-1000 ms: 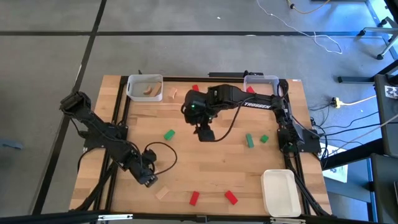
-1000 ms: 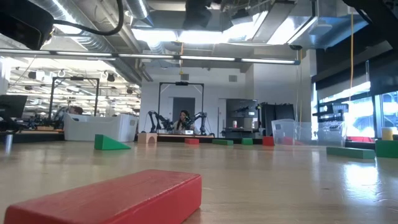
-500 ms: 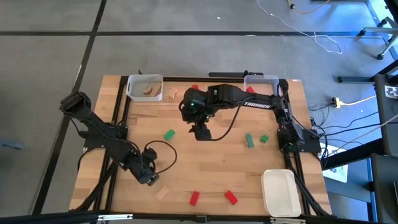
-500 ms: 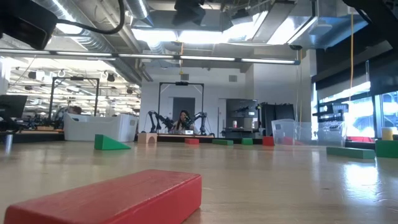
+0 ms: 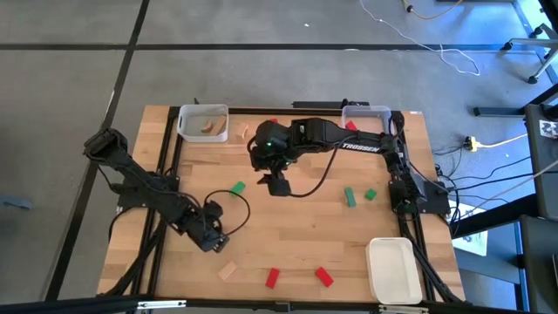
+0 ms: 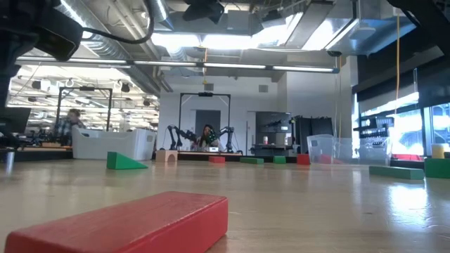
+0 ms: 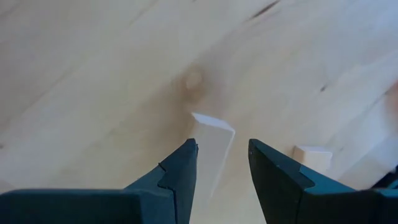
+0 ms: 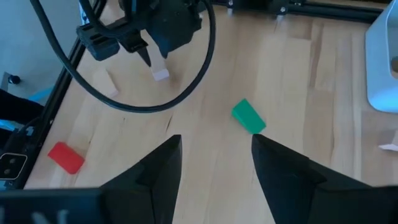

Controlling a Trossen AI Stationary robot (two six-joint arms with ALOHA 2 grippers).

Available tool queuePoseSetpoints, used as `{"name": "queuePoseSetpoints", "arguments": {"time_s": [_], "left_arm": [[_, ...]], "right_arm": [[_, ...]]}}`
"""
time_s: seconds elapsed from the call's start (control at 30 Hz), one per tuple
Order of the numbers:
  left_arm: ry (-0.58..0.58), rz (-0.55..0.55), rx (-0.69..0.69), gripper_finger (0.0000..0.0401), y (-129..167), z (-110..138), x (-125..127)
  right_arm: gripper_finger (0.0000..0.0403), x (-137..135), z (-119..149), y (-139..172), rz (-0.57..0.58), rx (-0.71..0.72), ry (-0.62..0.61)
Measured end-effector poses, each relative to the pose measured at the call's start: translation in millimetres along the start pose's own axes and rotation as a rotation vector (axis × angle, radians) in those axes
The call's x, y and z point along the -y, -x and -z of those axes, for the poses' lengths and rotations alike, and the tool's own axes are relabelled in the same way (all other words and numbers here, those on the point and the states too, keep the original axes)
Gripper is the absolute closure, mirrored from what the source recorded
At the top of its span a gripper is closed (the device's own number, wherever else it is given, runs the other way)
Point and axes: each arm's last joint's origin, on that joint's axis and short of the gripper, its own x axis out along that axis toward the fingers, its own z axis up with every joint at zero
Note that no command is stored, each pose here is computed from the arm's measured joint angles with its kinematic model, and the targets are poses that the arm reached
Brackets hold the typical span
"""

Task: Sort & place blocks by color
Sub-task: Put the light brown block into the gray bin

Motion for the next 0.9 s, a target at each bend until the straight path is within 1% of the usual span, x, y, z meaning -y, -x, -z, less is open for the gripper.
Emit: {"name": "queuePoseSetpoints", "arguments": {"time_s": [0.17, 0.3, 0.5, 0.6, 0.73, 0.83, 0.9], "left_arm": [[0.014, 0.004, 0.012, 0.0264, 0.1, 0.2, 0.3], [0.04, 0.016, -0.046, 0.0264, 0.1, 1.8, 1.7], [0.049, 0.014, -0.051, 0.0258, 0.1, 1.6, 1.6], [0.056, 0.013, -0.057, 0.0237, -0.1, 0.3, 1.6], [0.058, 0.011, -0.079, 0.0195, -0.4, -1.4, 1.6], [0.005, 0.011, -0.073, 0.0167, -0.1, 0.5, 1.3], [-0.034, 0.012, -0.065, 0.0157, 0.1, 2.2, 1.2]], "right_arm": [[0.0208, 0.2, -1.1, 0.0, 0.002, 0.012, 0.003], [0.0208, 0.2, -1.2, 0.0, 0.002, 0.012, 0.003], [0.0208, 0.2, -1.2, 0.0, 0.002, 0.012, 0.003], [0.0208, 0.2, -1.2, 0.0, 0.002, 0.012, 0.003], [0.0208, 0.2, -1.2, 0.0, 0.002, 0.012, 0.003], [0.0208, 0.2, -1.2, 0.0, 0.002, 0.012, 0.003], [0.0208, 0.2, -1.2, 0.0, 0.002, 0.012, 0.003]]}}
